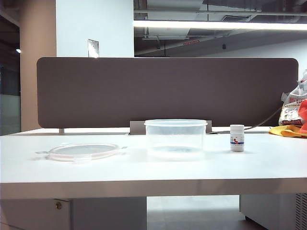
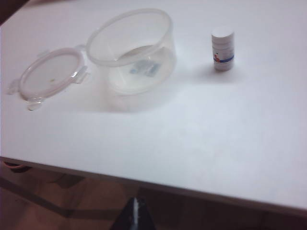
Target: Remove the lid of the round box, pick up the small white medicine bottle inside, and place it on the table.
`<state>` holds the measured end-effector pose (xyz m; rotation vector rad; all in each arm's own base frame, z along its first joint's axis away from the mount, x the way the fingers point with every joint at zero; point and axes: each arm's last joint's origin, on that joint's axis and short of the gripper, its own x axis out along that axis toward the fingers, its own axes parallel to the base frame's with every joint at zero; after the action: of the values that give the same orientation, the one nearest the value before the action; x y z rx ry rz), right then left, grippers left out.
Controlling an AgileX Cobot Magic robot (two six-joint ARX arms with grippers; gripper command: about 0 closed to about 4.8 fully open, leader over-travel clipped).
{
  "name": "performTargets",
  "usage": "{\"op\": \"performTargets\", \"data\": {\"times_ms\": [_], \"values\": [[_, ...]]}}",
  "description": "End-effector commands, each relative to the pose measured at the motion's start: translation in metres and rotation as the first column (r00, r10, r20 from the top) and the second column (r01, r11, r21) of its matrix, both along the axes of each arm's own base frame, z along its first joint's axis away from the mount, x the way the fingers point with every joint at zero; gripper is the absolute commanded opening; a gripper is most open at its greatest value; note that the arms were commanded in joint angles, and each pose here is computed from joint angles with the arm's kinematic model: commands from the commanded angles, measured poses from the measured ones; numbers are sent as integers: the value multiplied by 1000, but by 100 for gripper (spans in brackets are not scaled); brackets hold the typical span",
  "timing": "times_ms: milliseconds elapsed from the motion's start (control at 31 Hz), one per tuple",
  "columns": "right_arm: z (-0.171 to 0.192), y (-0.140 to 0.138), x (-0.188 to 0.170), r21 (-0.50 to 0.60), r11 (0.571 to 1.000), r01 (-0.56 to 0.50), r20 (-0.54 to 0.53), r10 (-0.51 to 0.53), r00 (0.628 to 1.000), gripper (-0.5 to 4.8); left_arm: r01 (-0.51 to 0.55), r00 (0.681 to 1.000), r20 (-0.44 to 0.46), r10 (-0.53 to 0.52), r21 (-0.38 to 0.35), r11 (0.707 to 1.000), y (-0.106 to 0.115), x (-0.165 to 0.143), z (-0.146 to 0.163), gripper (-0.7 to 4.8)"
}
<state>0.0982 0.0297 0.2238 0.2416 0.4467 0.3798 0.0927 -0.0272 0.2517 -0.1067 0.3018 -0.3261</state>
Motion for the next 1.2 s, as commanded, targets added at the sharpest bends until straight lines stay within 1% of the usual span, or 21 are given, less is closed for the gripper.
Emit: {"op": "performTargets", "data": {"times_ms": [32, 97, 194, 226, 388, 420, 452, 517, 581, 711, 840, 872, 969, 1066, 1130, 1195], "values": [[-17, -2, -5, 2, 1000, 27, 14, -27, 1000, -8, -23, 1000, 2, 23, -20, 1000, 2, -4, -15, -6], [-28, -3, -7, 9, 1000, 30, 26, -30, 999, -8, -36, 999, -3, 35, -32, 999, 3, -7, -25, -6], [-37, -4, -10, 79, 994, 81, 33, -83, 996, -8, -45, 999, 1, 45, -69, 997, 4, -11, -39, -6], [-39, -5, -11, 79, 993, 93, 43, -96, 994, -8, -49, 999, 4, 50, -80, 996, 4, -12, -43, -6], [-55, -7, -15, 37, 991, 130, 87, -132, 987, -8, -66, 998, 17, 68, -89, 994, 5, -15, -65, -6], [-59, -7, -15, 37, 991, 129, 87, -132, 987, -8, -70, 997, 9, 71, -103, 992, 5, -15, -69, -6], [-63, -7, -15, 36, 991, 130, 84, -132, 988, -8, -76, 997, -18, 74, -109, 991, 5, -14, -74, -6], [-71, -7, -14, 22, 991, 130, 50, -131, 990, -8, -79, 996, -49, 74, -107, 991, 4, -12, -83, -6], [-71, -7, -14, -2, 993, 116, 59, -116, 992, -8, -66, 995, -82, 57, -106, 992, 4, -11, -90, -6], [-72, -7, -14, -30, 994, 110, 74, -107, 991, -8, -67, 992, -111, 57, -95, 993, 3, -10, -100, -6], [-72, -7, -14, -99, 991, 89, 94, -80, 992, -8, -99, 991, -99, 91, -78, 992, 4, -9, -102, -6], [-72, -7, -14, -107, 990, 87, 96, -77, 992, -8, -115, 990, -94, 109, -59, 992, 5, -9, -102, -6], [-72, -7, -14, -116, 990, 84, 100, -72, 992, -8, -117, 990, -76, 118, 13, 993, 6, -8, -103, -6], [-72, -7, -14, -115, 990, 84, 100, -72, 992, -8, -120, 990, -75, 123, 51, 991, 6, -7, -104, -6], [-72, -7, -14, -115, 990, 82, 101, -71, 992, -8, -135, 988, -67, 139, 52, 989, 6, -7, -104, -6], [-72, -7, -14, -111, 991, 75, 101, -64, 993, -7, -134, 988, -71, 136, 38, 990, 6, -7, -104, -6]]}}
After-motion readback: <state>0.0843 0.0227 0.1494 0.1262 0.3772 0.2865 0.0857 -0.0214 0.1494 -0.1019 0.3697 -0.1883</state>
